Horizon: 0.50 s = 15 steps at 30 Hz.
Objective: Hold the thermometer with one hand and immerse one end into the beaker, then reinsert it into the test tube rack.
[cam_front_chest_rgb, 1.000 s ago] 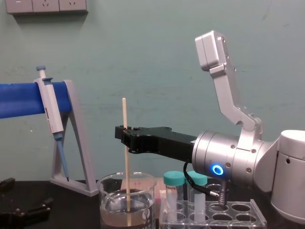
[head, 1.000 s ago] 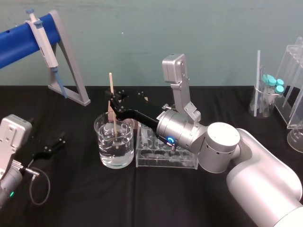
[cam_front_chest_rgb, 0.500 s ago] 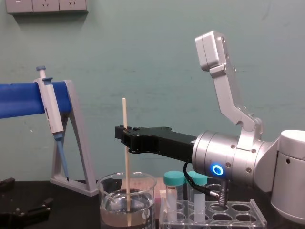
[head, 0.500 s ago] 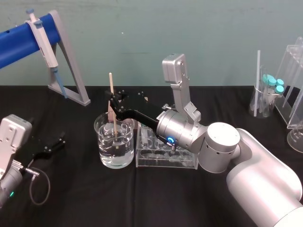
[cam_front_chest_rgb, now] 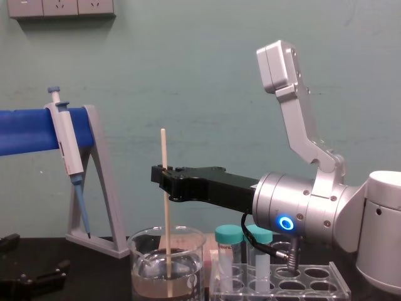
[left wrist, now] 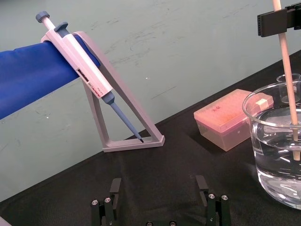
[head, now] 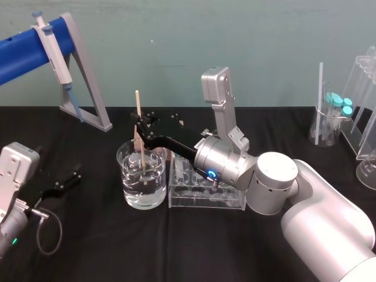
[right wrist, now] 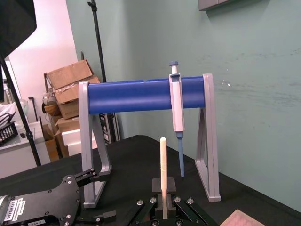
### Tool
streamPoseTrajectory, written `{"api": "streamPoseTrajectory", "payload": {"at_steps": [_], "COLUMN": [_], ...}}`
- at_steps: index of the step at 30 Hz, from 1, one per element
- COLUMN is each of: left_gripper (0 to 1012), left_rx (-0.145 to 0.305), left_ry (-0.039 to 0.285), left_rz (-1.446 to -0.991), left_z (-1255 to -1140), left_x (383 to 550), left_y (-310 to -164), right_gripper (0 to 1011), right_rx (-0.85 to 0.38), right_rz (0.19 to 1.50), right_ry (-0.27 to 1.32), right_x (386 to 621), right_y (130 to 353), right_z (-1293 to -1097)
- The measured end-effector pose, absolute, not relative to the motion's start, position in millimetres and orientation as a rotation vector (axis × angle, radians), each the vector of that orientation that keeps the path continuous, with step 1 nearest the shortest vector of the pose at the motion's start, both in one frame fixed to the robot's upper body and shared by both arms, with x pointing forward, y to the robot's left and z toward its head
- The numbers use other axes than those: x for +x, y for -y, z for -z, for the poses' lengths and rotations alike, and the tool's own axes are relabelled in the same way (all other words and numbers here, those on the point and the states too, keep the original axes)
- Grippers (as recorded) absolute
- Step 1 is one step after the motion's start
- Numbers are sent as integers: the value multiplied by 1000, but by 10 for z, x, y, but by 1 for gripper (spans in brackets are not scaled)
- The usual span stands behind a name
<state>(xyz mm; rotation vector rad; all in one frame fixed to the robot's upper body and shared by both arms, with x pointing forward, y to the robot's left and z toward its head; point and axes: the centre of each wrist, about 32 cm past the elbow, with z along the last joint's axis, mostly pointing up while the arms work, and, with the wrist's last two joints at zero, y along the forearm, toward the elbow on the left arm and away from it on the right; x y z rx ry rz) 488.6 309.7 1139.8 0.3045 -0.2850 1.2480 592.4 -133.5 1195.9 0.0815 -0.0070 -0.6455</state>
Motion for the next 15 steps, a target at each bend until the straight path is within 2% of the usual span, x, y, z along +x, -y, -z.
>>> {"api": "streamPoseTrajectory", "payload": {"at_steps": [15], "left_gripper": [1004], "left_rx": [304], "left_ry": [285], "left_rz": [-1248], "left_z": [-11398], "left_x": [4886], "left_y": [-3096], "right_gripper": [48], "right_rx": [82], "right_rz": [645], "right_ry": [7], "right_x": [5924], "right_y": [1335], "right_z": [-11959]}}
